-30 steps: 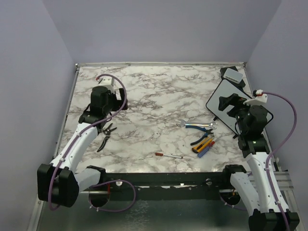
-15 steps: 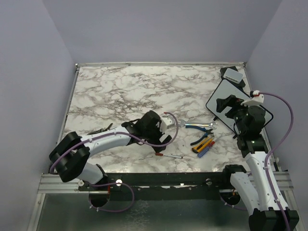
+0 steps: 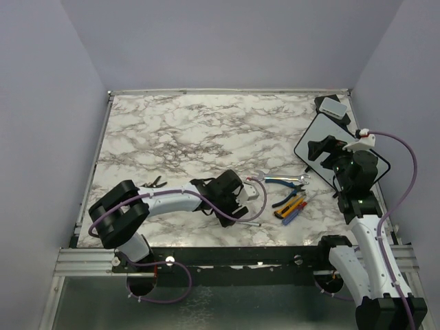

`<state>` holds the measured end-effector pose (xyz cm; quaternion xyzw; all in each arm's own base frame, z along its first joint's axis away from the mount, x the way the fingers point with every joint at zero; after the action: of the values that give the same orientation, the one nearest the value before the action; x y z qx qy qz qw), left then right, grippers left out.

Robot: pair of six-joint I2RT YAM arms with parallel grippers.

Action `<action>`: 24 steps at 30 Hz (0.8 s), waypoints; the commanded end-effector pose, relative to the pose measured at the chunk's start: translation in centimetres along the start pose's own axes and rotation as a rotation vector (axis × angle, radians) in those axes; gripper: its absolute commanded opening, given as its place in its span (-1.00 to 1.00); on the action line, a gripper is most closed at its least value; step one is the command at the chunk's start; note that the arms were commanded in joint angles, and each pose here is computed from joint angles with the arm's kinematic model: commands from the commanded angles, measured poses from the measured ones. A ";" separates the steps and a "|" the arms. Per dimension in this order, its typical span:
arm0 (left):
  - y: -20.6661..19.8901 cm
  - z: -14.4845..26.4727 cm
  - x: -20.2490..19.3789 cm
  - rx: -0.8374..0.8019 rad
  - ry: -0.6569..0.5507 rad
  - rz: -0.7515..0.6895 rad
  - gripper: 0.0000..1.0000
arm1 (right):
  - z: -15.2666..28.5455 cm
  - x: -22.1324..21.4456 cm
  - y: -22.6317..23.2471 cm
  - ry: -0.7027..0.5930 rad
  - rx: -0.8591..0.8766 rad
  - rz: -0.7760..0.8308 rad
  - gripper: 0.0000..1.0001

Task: Write a sentence on the whiteboard
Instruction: Open the whiteboard marker at the center of the board.

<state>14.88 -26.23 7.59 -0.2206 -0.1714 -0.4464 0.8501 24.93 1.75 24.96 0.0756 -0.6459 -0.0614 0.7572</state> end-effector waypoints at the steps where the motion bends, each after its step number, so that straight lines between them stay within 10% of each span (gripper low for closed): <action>1: -0.8 -0.7 -0.8 0.007 0.057 -0.047 0.22 | -0.3 -0.3 -0.2 -0.004 0.001 0.011 0.97; 16: -3.3 -0.8 -1.4 0.083 0.066 -0.183 -0.99 | -0.2 -1.0 0.0 0.021 0.016 -0.006 0.97; 24: -2.7 4.1 1.7 0.199 -0.191 -0.211 -1.00 | -0.7 -2.5 2.8 0.159 0.272 -0.026 0.98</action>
<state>12.05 -27.24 8.47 -0.1614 -0.2217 -0.5132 0.8133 25.30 2.82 23.36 0.1112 -0.6187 -0.0358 0.7769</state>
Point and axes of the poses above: each gripper's point midway between its finger pads, its own z axis back along the fingers, its own y axis along the line the jaws close on, x = y × z, the point moved 6 cm from there along z, back along the fingers, and after that the axes turned 10 degrees about z, right-handed, at the moved point
